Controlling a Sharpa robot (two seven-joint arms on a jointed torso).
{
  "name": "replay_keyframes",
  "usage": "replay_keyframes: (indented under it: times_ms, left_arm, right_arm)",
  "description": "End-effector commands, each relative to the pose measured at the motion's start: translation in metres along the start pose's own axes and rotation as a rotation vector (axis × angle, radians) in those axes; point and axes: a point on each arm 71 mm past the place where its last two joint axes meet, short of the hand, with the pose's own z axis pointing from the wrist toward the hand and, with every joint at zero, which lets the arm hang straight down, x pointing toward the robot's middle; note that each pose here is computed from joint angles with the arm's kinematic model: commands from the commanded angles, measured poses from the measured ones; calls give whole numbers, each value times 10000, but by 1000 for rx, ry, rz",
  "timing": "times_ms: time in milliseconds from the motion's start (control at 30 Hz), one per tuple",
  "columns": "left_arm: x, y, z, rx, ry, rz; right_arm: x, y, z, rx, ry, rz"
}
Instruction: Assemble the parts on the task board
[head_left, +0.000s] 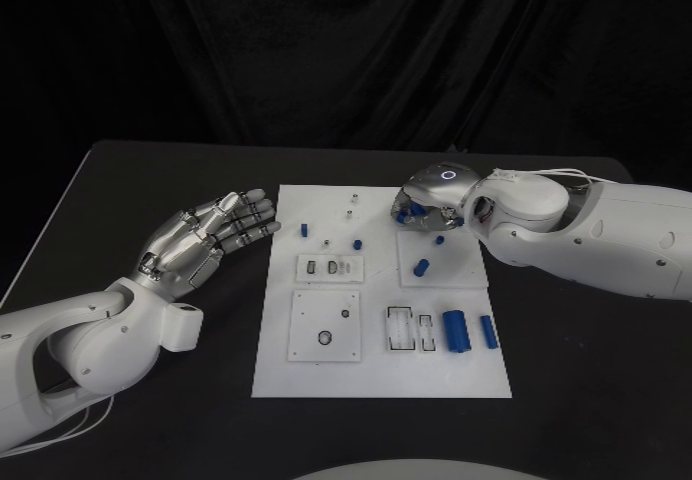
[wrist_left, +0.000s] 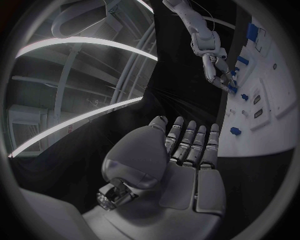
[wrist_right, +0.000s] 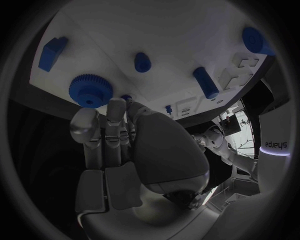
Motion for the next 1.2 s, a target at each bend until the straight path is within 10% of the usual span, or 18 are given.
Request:
replay_keyframes:
  times_ms: [33,600,1200]
  left_arm:
    - [11,-51,5,70,7,-9]
    - [-13,-59,-19,64,-10,-8]
    - [0,-44,13,69,-6,-18]
  right_arm:
    - [-42,-3,-13,-2,-80,3]
    - [-494,131,161,-39,-229,33]
    - [-492,372,707,-66,-145,-2]
